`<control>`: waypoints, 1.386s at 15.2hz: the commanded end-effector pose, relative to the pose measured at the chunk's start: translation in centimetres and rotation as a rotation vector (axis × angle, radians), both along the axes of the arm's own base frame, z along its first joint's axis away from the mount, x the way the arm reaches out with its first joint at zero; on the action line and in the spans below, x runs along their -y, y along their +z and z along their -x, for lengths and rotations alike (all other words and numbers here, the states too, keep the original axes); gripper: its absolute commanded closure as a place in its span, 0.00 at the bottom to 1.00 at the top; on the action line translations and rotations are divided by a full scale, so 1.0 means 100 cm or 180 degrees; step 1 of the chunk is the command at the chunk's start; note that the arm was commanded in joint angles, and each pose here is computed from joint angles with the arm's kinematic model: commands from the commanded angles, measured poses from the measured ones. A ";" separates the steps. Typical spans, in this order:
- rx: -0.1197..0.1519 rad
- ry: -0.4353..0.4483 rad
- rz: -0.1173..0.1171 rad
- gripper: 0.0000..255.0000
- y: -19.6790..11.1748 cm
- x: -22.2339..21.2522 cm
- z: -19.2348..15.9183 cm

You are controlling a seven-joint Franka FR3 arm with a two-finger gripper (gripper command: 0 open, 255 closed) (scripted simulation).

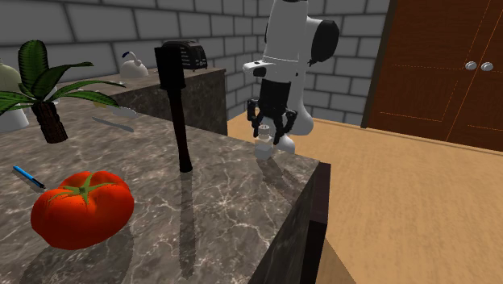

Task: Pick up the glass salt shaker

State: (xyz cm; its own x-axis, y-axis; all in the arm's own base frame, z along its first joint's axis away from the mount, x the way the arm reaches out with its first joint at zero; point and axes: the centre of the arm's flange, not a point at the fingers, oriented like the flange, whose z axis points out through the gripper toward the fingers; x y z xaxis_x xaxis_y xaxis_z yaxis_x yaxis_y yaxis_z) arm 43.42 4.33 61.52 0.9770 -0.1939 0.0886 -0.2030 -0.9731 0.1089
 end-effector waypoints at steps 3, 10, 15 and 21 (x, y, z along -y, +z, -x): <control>0.0001 0.0000 0.0000 1.00 -0.001 0.000 0.000; 0.0001 0.0000 0.0000 1.00 0.005 0.000 0.000; 0.0001 0.0000 0.0000 1.00 0.031 0.000 0.000; 0.0001 0.0000 0.0000 1.00 0.063 0.000 0.000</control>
